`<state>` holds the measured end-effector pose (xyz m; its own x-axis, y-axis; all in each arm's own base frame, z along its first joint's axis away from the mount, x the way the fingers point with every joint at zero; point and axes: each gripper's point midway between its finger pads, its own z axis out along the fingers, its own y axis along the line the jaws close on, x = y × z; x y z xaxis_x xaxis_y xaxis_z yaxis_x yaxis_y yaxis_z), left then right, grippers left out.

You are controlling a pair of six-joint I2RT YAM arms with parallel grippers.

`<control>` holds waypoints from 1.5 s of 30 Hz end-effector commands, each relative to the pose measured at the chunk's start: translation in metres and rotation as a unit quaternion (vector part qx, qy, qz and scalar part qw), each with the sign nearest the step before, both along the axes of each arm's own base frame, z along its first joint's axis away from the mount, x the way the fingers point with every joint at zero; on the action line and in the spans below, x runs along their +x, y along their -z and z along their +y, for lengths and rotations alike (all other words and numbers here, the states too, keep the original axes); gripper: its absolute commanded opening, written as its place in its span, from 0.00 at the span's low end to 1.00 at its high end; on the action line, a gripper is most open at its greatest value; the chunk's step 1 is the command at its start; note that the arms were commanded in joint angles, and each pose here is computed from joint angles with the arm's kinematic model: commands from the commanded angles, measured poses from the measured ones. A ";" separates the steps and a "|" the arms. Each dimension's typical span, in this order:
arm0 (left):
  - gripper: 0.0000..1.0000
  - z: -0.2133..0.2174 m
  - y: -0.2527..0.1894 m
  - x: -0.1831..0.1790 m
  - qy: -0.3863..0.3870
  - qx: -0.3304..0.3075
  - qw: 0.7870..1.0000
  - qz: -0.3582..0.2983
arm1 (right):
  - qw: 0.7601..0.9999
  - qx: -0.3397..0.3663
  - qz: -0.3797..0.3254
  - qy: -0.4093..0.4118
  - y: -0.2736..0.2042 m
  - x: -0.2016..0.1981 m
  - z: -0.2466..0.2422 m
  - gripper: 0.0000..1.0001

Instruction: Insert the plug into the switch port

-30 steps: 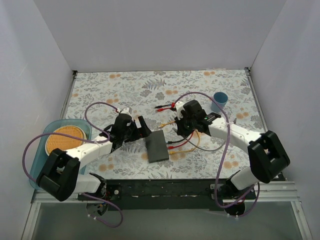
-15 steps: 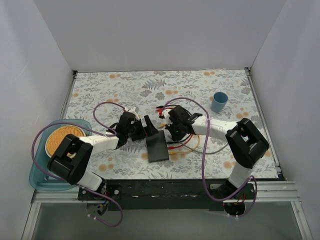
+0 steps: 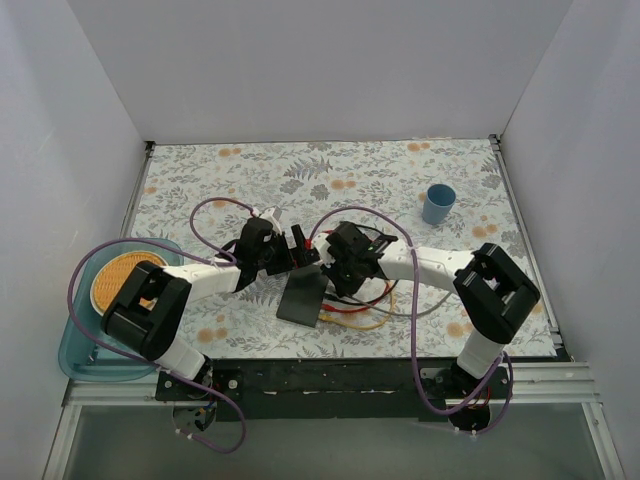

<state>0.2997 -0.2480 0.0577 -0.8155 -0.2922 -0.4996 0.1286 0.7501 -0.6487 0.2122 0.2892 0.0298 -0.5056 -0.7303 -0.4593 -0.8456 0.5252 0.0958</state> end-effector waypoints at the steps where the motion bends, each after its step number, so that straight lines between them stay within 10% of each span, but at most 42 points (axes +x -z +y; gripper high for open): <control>1: 0.98 -0.001 -0.020 0.011 0.004 0.010 0.999 -0.036 | 0.997 0.072 -0.007 -0.038 -0.034 -0.008 0.027 0.01; 45: 0.98 0.007 0.000 -0.006 0.037 0.037 0.998 -0.030 | 0.995 0.039 -0.092 -0.010 -0.020 0.009 0.010 0.01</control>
<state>0.2903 -0.2371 0.0503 -0.8136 -0.1990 -0.5463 0.1926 0.7943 -0.5762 0.2209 0.2918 0.0426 -0.4205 -0.7094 -0.5656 -0.8538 0.5203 -0.0179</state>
